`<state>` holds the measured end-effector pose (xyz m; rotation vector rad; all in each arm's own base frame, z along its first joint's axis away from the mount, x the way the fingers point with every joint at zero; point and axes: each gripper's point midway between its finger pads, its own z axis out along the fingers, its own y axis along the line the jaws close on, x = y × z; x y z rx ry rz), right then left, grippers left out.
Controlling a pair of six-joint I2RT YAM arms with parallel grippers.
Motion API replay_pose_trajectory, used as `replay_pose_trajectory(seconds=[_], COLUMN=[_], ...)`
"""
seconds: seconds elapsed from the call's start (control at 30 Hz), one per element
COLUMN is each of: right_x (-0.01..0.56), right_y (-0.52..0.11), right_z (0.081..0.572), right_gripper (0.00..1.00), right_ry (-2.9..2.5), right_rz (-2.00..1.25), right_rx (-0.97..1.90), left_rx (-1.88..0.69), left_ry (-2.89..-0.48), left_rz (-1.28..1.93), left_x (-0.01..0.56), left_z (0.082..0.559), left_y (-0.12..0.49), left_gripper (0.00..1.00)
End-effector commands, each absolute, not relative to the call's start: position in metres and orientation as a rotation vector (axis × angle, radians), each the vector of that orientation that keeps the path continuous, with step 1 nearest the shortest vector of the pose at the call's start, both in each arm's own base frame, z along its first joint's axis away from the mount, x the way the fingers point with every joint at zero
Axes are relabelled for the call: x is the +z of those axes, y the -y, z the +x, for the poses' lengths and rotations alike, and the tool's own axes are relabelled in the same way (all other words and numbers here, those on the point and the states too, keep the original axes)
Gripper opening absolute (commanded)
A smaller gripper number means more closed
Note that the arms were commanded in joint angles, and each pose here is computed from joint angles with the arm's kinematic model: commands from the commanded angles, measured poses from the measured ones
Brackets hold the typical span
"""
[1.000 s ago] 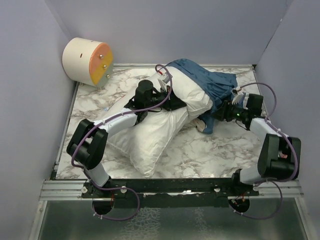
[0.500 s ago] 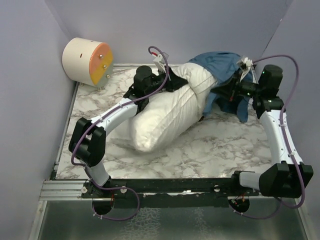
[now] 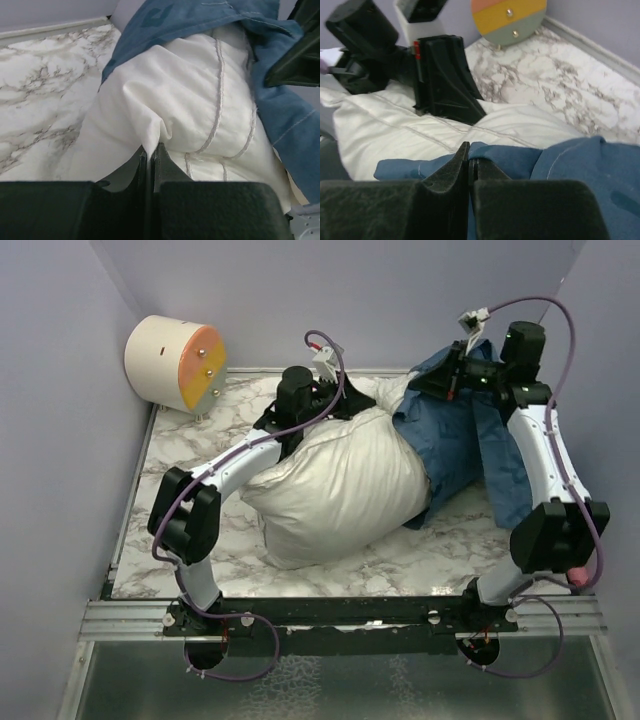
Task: Put the pillow into the pillowcase
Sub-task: Stuff the pillow into the pillowcase.
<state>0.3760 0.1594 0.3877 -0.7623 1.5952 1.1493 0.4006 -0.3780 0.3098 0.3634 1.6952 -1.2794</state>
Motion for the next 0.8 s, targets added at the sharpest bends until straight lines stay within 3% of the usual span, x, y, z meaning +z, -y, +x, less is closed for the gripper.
replay_pose_trajectory(seconds=[0.0, 0.17, 0.27, 0.37, 0.53, 0.77], right_x=[0.297, 0.3, 0.327, 0.343, 0.323, 0.275], right_y=[-0.173, -0.18, -0.178, -0.175, -0.168, -0.146], right_z=[0.414, 0.383, 0.354, 0.333, 0.317, 0.331], right_gripper=[0.04, 0.43, 0.7, 0.9, 0.93, 0.93], right_ry=[-1.828, -1.732, -1.617, -1.509, -1.525, -1.657], right_rz=[-0.711, -0.902, -0.989, -0.988, -0.947, -0.859], right_rx=[1.11, 1.189, 1.108, 1.002, 0.911, 0.709], left_rx=[-1.175, -0.88, -0.655, -0.522, -0.45, -0.766], left_ry=[-1.816, -1.89, -1.78, -1.671, -1.598, -1.557], left_rz=[0.415, 0.381, 0.373, 0.362, 0.377, 0.284], left_x=[0.259, 0.254, 0.303, 0.348, 0.378, 0.347], left_z=[0.411, 0.447, 0.452, 0.436, 0.378, 0.275], left_y=[0.378, 0.319, 0.268, 0.227, 0.186, 0.18], left_gripper=[0.16, 0.6, 0.8, 0.92, 0.95, 0.95])
